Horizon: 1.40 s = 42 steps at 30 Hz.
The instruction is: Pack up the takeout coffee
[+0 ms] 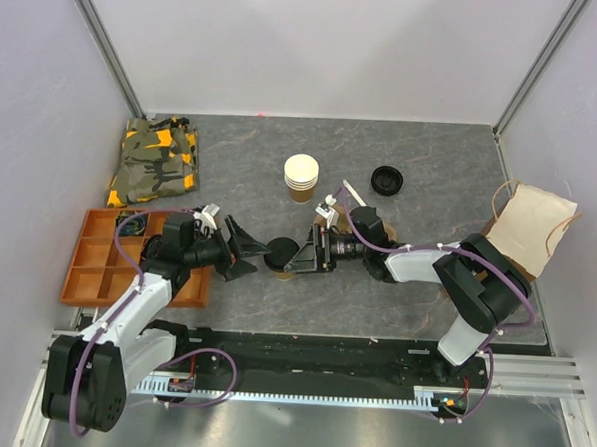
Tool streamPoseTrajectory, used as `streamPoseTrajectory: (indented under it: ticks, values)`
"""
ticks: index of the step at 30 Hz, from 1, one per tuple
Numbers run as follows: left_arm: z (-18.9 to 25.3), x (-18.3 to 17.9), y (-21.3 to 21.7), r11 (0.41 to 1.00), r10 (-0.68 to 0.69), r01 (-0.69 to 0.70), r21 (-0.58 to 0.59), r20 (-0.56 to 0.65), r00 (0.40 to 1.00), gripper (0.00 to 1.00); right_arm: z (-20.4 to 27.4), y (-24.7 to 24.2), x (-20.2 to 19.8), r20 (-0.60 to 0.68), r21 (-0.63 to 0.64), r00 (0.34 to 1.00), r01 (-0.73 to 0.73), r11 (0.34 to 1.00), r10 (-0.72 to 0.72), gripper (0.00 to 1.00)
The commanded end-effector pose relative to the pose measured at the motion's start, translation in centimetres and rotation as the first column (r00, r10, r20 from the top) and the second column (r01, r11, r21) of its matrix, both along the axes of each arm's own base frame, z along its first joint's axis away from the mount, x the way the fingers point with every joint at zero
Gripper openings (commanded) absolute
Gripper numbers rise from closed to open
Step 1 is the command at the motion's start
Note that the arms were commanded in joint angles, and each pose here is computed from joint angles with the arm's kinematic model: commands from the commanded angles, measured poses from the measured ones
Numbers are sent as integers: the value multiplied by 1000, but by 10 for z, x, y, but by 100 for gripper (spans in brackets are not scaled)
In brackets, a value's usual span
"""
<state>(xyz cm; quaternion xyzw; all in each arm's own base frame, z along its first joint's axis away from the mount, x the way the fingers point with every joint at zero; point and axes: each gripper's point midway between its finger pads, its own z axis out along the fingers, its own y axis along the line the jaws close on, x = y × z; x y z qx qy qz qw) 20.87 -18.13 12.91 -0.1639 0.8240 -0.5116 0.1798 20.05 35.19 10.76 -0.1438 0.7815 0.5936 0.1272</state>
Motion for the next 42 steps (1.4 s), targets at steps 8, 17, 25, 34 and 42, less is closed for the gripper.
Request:
streamPoseTrajectory:
  ticks: [8, 17, 25, 34, 42]
  values:
    - [-13, 18, -5, 996, 47, -50, -74, -37, 998, 100, 8, 6, 5, 62, 33, 998, -17, 999, 14, 98]
    - [-13, 20, -19, 993, 35, -39, -110, -34, 999, 100, 7, 9, 9, 62, 32, 998, -19, 999, 17, 98]
    - [-17, 28, -27, 995, 45, -46, -88, -7, 999, 100, 7, 9, 10, 75, 26, 997, -25, 999, 23, 98]
    - [-17, 43, -29, 995, 56, -54, -81, 30, 998, 100, 4, 6, 18, 87, 13, 996, -17, 1000, 16, 98]
    - [-13, 52, -34, 996, 59, -52, -79, 77, 995, 100, 8, 4, 31, 111, 14, 994, 3, 1000, -5, 98]
